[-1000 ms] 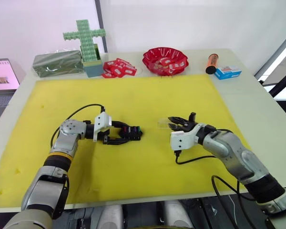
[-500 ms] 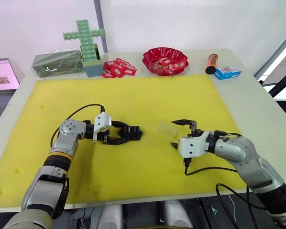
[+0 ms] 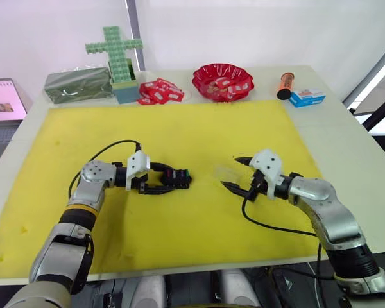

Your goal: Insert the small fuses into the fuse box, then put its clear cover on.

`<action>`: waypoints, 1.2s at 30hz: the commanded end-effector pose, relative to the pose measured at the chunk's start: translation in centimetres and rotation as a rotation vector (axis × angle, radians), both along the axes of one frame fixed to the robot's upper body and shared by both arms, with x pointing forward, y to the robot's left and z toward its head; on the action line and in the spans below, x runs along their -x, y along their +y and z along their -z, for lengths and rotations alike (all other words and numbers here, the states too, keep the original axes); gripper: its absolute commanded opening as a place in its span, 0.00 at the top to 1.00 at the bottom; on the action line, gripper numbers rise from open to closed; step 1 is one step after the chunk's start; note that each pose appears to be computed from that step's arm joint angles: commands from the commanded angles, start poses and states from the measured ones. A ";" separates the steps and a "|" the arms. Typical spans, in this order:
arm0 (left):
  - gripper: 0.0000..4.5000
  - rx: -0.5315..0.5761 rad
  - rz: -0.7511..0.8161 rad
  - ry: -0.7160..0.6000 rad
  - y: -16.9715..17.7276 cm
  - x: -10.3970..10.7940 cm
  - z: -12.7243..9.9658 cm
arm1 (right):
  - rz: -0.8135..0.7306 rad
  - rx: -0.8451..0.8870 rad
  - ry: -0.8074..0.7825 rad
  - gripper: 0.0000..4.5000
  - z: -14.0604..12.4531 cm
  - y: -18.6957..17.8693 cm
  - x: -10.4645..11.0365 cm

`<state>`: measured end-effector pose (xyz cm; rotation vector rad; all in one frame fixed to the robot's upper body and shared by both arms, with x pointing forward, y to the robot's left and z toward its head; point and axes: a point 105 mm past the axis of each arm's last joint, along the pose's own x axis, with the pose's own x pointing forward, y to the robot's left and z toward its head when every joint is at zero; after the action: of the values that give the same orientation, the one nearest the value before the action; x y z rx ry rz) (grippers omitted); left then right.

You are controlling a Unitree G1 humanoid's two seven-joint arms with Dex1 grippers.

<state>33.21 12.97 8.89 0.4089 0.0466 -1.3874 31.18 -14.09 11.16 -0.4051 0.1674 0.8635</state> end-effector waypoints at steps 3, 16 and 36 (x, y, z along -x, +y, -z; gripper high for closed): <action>0.38 -0.032 -0.033 0.024 0.9 -0.3 0.4 | -0.091 -0.043 -0.020 0.01 -1.0 1.3 -0.3; 0.38 -0.008 -0.045 0.026 0.8 -0.3 0.0 | -0.121 -0.057 0.021 0.05 0.9 1.4 -1.2; 0.38 0.019 0.086 0.026 -1.9 1.8 -0.6 | -0.403 -0.017 -0.097 0.60 -6.7 6.8 1.4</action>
<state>32.11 11.91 9.27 0.3757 0.0556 -1.4278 30.36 -8.10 17.10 -0.4591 0.0022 1.2000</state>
